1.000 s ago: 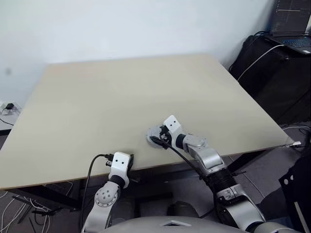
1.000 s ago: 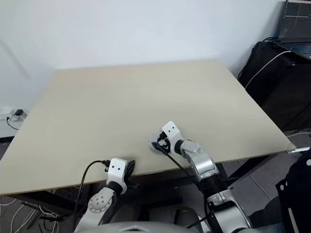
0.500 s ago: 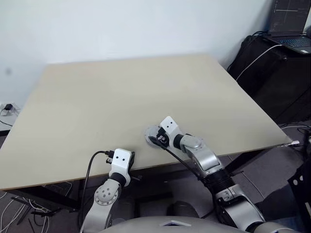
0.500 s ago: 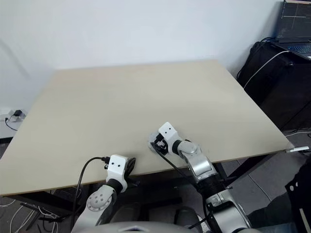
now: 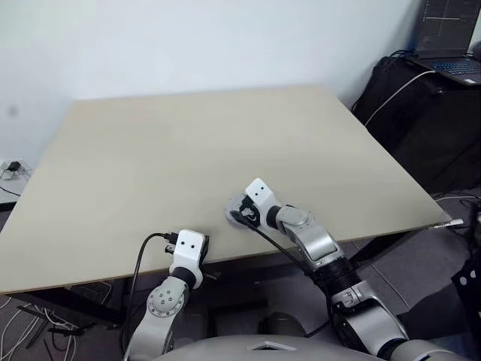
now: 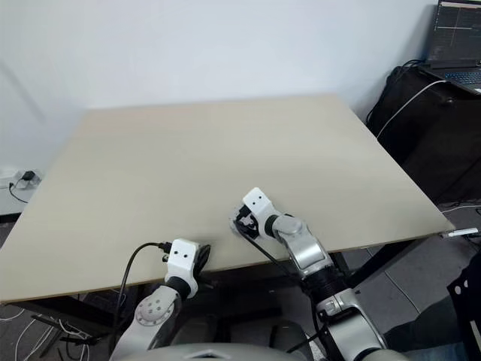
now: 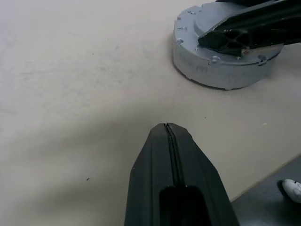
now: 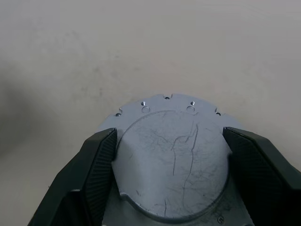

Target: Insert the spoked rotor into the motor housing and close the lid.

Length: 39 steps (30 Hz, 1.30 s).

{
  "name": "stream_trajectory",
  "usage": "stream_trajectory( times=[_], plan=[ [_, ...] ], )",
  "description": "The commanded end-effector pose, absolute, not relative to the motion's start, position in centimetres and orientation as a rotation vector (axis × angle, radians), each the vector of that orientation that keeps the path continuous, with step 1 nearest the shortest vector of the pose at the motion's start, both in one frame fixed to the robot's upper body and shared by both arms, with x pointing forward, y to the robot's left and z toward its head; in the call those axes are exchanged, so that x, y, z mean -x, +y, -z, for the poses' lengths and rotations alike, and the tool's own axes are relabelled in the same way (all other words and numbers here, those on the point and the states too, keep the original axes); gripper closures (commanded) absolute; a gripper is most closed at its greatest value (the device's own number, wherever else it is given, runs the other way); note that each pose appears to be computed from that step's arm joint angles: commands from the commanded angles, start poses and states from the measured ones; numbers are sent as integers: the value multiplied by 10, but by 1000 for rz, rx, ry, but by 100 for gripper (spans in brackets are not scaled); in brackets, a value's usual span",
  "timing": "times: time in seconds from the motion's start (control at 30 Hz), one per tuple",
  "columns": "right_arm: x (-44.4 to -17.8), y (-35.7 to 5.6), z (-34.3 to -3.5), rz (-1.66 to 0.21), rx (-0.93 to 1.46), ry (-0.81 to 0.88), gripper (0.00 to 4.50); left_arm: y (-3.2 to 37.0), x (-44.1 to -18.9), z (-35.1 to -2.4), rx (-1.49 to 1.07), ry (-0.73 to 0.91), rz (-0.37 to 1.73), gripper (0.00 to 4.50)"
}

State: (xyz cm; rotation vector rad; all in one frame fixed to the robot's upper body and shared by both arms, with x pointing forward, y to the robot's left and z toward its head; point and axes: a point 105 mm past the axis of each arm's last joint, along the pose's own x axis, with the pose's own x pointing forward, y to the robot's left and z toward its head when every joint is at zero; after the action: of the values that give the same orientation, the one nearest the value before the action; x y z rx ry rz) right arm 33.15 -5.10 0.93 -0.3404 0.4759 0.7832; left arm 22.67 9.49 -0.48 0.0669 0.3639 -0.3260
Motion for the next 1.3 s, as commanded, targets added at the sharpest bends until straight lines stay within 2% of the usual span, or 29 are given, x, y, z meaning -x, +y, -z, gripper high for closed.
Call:
stream_trajectory(
  times=[0.03, 0.27, 0.33, 0.5, 0.8, 1.3],
  plan=[
    [-322, -61, 12, -767, 375, 582, 120, 104, -246, -17, -103, 276, 324, 450],
    [-319, -57, 12, -781, 367, 577, 120, 129, -290, -6, -148, 274, 328, 450],
    [-318, -54, 11, -790, 361, 573, 120, 130, -309, -7, -119, 268, 374, 450],
    [-315, -52, 10, -797, 350, 566, 120, 109, -331, -12, 0, 299, 582, 450],
    [-308, -53, 11, -784, 320, 569, 120, 66, -331, -19, 116, 430, 896, 450],
    [-307, -54, 10, -769, 307, 569, 120, 62, -337, -5, 52, 530, 877, 450]
  ],
)
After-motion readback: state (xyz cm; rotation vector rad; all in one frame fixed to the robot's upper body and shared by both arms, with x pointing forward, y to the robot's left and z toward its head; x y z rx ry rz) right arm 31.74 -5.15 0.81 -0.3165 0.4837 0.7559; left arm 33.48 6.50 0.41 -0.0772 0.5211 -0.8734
